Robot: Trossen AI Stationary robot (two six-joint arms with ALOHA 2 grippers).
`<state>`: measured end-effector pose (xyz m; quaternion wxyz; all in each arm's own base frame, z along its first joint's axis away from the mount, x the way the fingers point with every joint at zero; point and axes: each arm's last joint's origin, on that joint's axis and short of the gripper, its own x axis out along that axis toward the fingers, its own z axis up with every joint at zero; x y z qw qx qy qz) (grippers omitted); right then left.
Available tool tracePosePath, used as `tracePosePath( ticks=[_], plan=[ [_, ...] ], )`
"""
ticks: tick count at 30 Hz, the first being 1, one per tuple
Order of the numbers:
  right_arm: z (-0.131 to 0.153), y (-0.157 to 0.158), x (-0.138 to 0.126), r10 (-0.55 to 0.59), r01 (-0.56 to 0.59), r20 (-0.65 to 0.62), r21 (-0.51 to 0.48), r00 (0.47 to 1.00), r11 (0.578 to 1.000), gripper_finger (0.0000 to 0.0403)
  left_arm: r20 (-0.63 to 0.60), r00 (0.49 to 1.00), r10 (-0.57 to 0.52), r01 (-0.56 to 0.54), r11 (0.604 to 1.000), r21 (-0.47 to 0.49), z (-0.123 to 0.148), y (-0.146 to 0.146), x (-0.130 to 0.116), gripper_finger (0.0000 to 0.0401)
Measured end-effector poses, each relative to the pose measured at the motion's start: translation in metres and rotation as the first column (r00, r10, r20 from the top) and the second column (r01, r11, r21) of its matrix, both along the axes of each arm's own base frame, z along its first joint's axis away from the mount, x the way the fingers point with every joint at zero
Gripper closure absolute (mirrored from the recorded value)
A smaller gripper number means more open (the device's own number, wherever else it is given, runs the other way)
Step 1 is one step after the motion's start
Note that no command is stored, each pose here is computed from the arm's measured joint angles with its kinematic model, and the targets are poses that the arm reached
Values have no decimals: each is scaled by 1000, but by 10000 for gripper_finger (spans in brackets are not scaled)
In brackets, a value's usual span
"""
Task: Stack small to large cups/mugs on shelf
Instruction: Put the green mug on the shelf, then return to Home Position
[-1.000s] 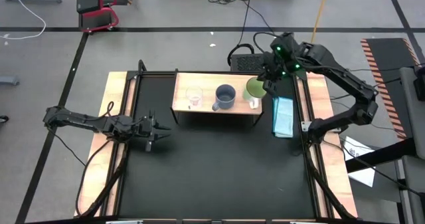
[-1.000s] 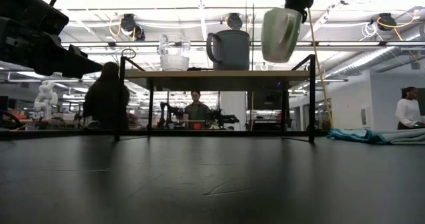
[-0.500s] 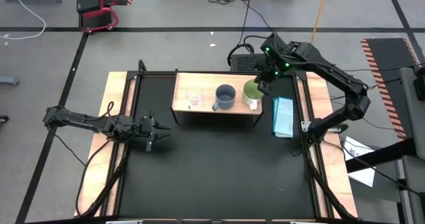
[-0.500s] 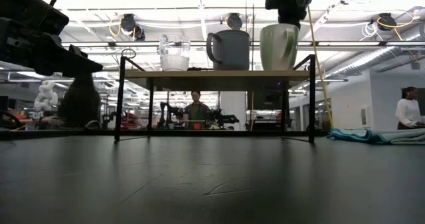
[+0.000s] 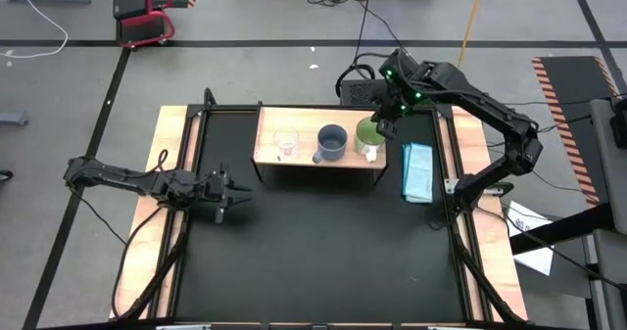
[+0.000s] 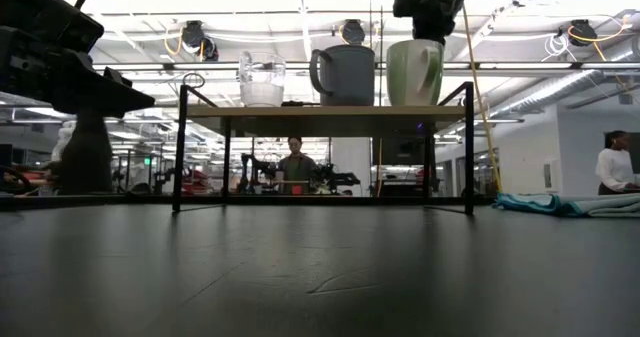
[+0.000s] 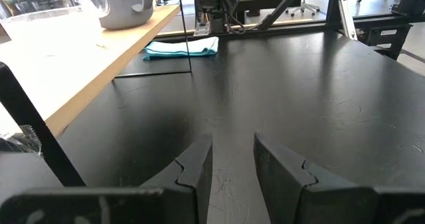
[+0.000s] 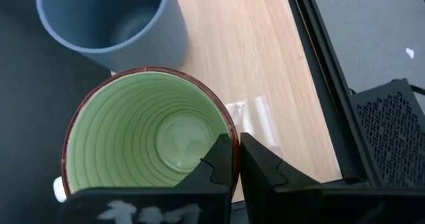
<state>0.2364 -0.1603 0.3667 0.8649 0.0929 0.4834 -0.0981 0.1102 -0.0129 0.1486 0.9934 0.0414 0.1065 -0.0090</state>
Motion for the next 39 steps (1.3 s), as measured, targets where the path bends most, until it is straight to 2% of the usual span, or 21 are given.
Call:
tracePosePath(
  ticks=[10,17,29,34,39],
  plan=[
    [0,10,7,75,-75,1,-22,997,997,401,-1,1000,1,-1,1000,-5,0,0,0,288],
    [0,12,8,70,-70,1,-13,998,997,398,-1,1000,3,-3,1000,-18,0,0,0,288],
    [0,11,10,53,-52,19,-17,998,998,331,-2,1000,6,-6,1000,-30,0,0,0,288],
    [1,11,10,47,-47,22,-16,999,999,319,-2,1000,6,-6,1000,-30,0,0,0,288],
    [4,5,11,46,-42,69,-59,997,997,317,-2,1000,5,-6,1000,-31,0,0,0,288]
  ],
)
